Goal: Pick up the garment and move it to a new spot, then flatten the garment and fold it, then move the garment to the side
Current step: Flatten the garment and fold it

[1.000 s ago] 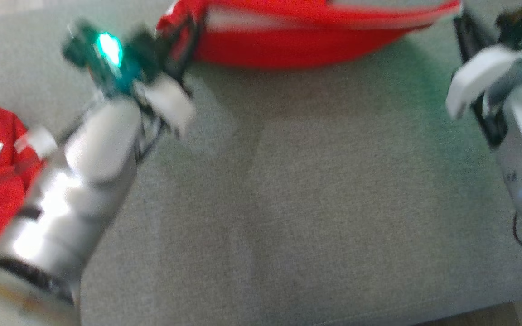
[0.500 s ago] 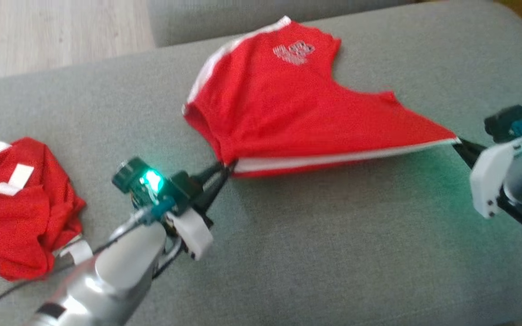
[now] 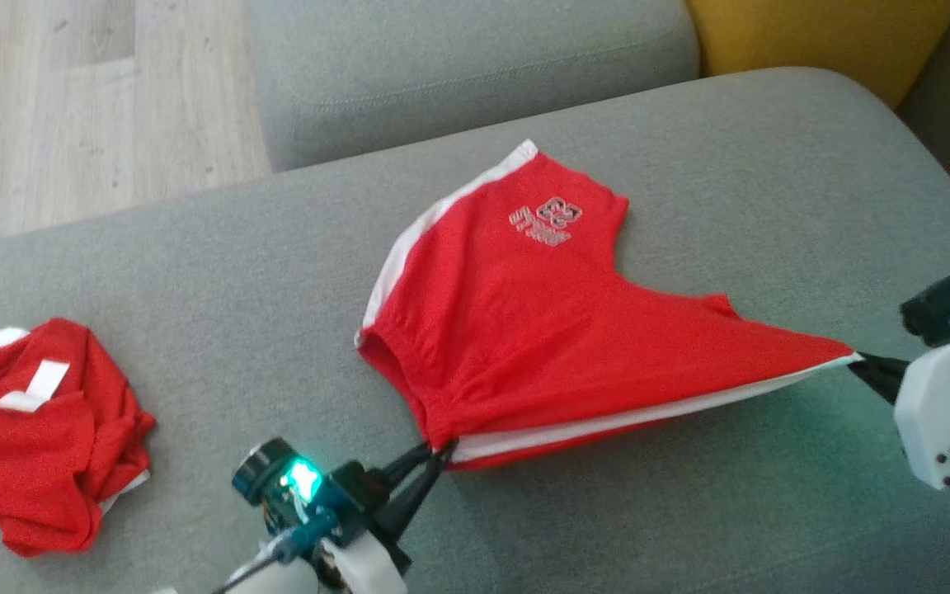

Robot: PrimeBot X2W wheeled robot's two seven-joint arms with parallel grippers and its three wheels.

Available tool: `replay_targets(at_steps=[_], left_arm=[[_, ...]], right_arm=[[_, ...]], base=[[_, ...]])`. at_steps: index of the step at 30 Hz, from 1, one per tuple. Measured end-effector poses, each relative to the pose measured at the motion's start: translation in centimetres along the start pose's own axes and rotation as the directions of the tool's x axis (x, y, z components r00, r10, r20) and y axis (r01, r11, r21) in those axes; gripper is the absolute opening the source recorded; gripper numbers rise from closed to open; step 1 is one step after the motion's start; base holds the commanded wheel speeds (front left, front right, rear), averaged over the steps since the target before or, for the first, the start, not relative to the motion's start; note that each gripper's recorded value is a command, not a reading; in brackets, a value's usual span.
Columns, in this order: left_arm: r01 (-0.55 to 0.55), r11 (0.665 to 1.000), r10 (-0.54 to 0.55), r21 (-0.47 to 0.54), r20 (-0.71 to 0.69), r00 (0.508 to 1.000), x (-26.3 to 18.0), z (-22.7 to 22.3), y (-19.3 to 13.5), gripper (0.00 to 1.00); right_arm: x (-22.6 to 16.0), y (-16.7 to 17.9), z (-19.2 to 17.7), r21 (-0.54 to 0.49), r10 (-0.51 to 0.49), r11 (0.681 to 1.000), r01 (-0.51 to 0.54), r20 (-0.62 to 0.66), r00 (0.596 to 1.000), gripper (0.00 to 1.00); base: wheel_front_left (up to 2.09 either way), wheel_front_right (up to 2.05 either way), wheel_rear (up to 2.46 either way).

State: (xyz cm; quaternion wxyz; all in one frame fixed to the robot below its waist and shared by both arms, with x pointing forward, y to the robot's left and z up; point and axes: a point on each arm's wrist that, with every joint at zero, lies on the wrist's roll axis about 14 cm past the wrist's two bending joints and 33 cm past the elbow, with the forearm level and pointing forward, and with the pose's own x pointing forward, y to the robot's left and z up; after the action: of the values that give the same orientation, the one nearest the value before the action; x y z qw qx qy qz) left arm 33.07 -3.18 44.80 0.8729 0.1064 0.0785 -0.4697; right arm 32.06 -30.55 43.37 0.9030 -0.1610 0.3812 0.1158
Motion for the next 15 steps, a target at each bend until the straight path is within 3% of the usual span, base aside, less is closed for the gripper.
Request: replay_targets(at_steps=[6, 15], left_arm=[[0.015, 1.0, -0.015, -0.015, 0.017, 1.0, -1.1, 1.2, -1.6, 0.0], [-0.033, 0.999, 0.034, -0.041, 0.028, 0.999, -0.5, 2.1, 0.3, 0.0]], right_arm=[[-1.8, -0.8, 0.9, 0.024, -0.016, 1.0, 0.015, 0.052, 0.998, 0.0], [-0.8, -2.5, 4.9, -0.013, -0.061, 0.998, 0.063, 0.135, 0.989, 0.0]], base=[[0.0, 0.0, 0.0], [0.0, 0.0, 0.0]])
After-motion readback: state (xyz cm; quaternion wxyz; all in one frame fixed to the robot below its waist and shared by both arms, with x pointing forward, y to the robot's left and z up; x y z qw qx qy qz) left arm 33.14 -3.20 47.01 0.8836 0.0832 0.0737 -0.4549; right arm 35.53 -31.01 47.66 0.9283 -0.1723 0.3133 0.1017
